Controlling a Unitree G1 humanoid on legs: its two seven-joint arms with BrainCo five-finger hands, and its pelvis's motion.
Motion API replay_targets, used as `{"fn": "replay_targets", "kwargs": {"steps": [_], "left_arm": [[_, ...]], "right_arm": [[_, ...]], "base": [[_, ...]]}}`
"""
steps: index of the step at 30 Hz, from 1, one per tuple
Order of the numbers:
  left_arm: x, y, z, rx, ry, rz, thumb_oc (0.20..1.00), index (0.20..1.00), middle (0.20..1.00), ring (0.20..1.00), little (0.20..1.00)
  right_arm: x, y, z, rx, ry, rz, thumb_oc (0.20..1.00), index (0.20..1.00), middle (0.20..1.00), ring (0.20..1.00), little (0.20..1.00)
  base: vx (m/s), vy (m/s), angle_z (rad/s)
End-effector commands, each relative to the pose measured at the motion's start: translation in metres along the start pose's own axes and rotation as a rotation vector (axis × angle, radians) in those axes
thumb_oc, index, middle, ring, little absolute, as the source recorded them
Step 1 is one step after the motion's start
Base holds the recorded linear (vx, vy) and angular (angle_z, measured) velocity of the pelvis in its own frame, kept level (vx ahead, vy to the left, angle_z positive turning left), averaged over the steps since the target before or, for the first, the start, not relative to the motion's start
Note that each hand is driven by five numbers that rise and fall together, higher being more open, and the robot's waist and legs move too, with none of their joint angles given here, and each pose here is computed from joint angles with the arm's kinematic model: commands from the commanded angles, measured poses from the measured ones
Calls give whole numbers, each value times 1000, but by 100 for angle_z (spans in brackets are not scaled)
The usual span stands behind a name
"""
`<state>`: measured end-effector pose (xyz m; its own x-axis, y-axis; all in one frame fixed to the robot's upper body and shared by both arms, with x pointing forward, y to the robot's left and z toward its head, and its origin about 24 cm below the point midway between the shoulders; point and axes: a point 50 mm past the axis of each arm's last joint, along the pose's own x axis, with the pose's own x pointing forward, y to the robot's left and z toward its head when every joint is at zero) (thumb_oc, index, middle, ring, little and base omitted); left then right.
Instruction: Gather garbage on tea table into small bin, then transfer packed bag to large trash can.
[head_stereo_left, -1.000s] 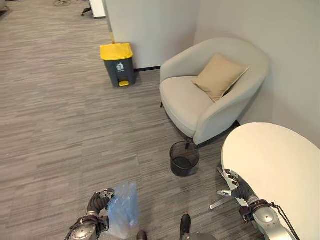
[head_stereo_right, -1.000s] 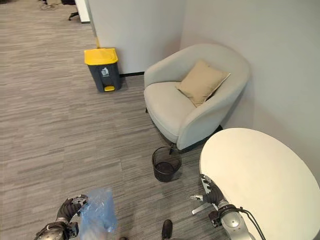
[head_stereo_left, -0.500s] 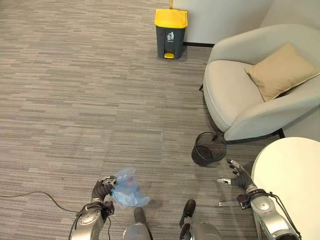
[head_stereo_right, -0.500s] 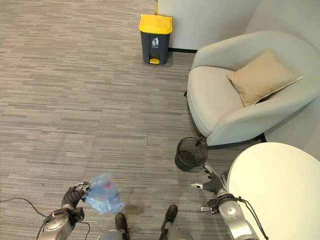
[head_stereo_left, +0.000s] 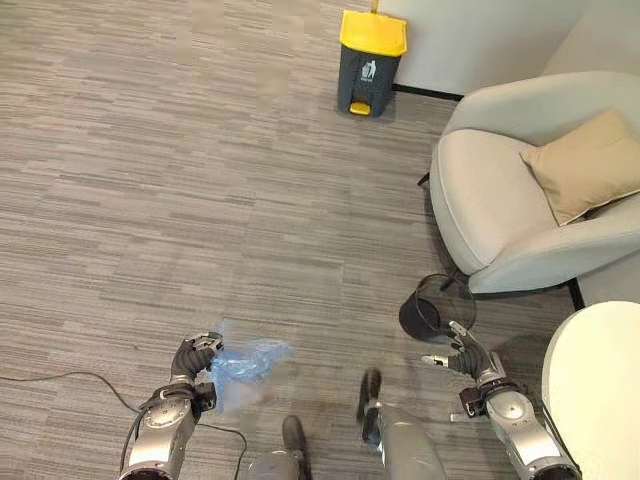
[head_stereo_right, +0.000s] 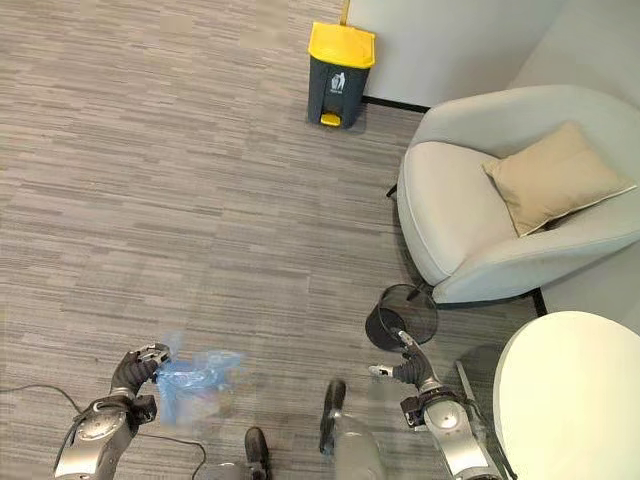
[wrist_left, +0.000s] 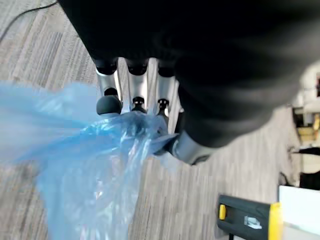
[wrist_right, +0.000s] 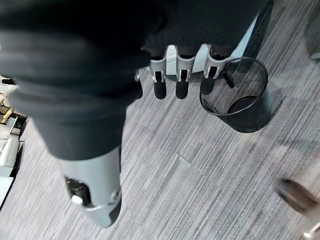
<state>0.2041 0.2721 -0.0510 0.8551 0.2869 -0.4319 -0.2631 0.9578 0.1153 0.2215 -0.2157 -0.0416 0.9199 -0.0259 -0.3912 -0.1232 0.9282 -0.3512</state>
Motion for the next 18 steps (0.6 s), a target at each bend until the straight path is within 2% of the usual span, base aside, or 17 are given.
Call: {"fn": "replay_targets", "kwargs": {"steps": [1, 9, 12, 18], "left_arm": [[1, 1, 30, 36, -153, -19, 200, 200, 200, 200, 200], [-3, -9, 18, 21, -120, -56, 200, 200, 200, 200, 200], [-1, -11, 18, 2, -112, -50, 200, 200, 200, 200, 200], [-1, -12, 18, 31, -114, -59, 200, 200, 200, 200, 200]], "right_arm": [[4, -11, 16, -2, -73, -38, 1000, 1000, 1000, 1000, 1000], [-3, -19, 7, -31, -48, -40, 1000, 1000, 1000, 1000, 1000], [-3, -26, 3, -39, -27, -63, 1000, 1000, 1000, 1000, 1000], [-4, -32, -2, -38, -9, -89, 1000, 1000, 1000, 1000, 1000]], "base": [[323, -75, 38], [469, -252, 61], [334, -214, 2], [268, -20, -33]]}}
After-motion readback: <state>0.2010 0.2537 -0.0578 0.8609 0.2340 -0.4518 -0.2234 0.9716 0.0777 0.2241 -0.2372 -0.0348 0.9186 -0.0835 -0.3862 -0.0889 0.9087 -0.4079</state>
